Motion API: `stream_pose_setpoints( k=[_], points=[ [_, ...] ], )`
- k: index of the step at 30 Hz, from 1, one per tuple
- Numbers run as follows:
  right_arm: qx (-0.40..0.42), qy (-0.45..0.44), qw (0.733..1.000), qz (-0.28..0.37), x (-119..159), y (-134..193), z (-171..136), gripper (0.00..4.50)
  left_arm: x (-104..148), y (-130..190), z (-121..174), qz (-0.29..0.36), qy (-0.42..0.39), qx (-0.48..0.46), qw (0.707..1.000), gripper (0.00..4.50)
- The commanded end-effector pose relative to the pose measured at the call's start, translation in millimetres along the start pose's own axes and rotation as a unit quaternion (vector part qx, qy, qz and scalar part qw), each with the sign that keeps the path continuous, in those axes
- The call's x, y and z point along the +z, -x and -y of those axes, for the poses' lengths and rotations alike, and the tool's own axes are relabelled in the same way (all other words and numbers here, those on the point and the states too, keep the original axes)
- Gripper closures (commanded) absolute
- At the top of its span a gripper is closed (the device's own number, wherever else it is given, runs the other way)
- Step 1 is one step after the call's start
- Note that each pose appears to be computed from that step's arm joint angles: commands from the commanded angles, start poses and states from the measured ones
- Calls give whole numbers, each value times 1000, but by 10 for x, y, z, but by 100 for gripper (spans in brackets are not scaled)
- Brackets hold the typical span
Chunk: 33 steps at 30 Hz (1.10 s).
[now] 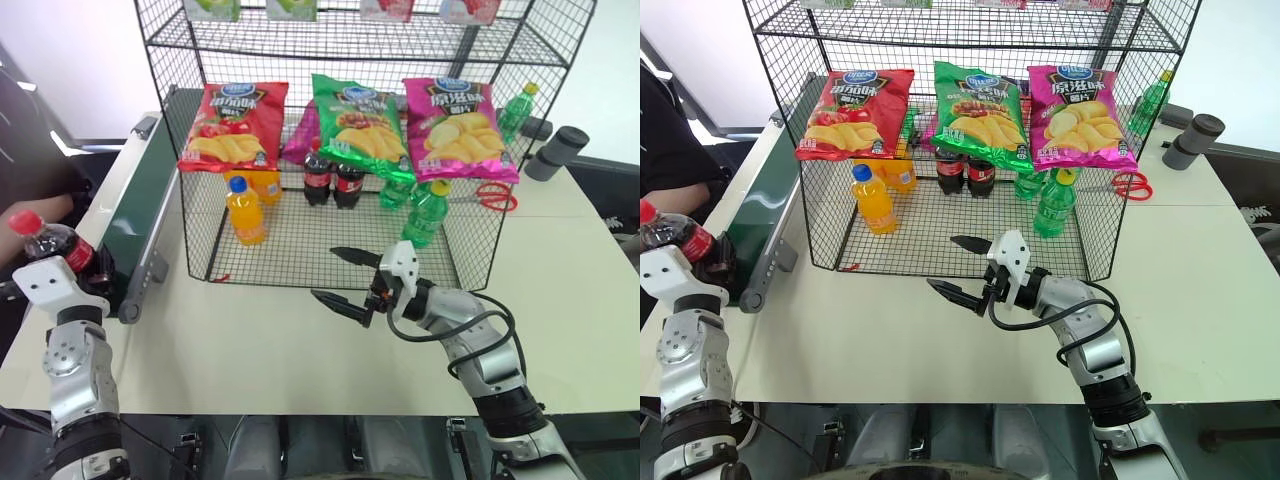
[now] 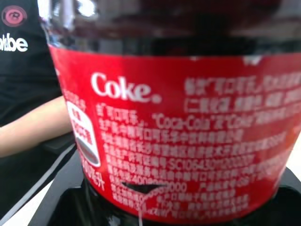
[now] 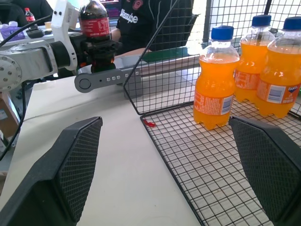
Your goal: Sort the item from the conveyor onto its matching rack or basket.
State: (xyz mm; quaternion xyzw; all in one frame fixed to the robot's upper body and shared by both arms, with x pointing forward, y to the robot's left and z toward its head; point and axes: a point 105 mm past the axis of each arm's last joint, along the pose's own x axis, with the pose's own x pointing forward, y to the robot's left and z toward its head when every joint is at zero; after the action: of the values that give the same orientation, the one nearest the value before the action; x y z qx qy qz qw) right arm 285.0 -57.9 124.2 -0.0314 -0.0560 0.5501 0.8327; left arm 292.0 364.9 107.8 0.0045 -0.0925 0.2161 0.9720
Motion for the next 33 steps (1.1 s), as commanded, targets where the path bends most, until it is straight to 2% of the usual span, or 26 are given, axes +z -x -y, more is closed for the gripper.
stream_pose_setpoints(
  k=[1, 4, 7, 11, 13, 16, 18, 21, 26, 33],
  points=[
    [3, 17, 1000, 19, 123, -17, -12, 0, 329, -37, -43, 57, -19, -13, 998, 156],
    [2, 17, 1000, 18, 128, -5, -4, 0, 571, -46, -23, 91, -15, -44, 995, 156],
    [3, 18, 1000, 18, 140, 7, 10, 0, 940, 6, 229, 120, -2, -157, 980, 156],
    [1, 13, 1000, 26, 198, 14, 49, 0, 1150, 247, 607, 100, 20, -307, 946, 156],
    [-1, 8, 999, 35, 247, 15, 79, 0, 1176, 445, 830, 67, 38, -390, 917, 156],
    [2, -5, 999, 45, 319, 24, 101, 0, 1109, 702, 1094, 6, 50, -483, 874, 156],
    [12, -21, 998, 49, 375, 39, 92, 0, 974, 938, 1318, -51, 44, -556, 829, 156],
    [34, -38, 998, 45, 411, 63, 28, 0, 821, 1140, 1503, -100, 35, -614, 782, 156],
    [83, -62, 994, 39, 469, 39, -155, 0, 634, 1358, 1882, -120, 39, -698, 705, 156],
    [102, -72, 992, 29, 448, -51, -291, 0, 528, 1429, 2315, -99, 16, -774, 625, 156]
  ],
)
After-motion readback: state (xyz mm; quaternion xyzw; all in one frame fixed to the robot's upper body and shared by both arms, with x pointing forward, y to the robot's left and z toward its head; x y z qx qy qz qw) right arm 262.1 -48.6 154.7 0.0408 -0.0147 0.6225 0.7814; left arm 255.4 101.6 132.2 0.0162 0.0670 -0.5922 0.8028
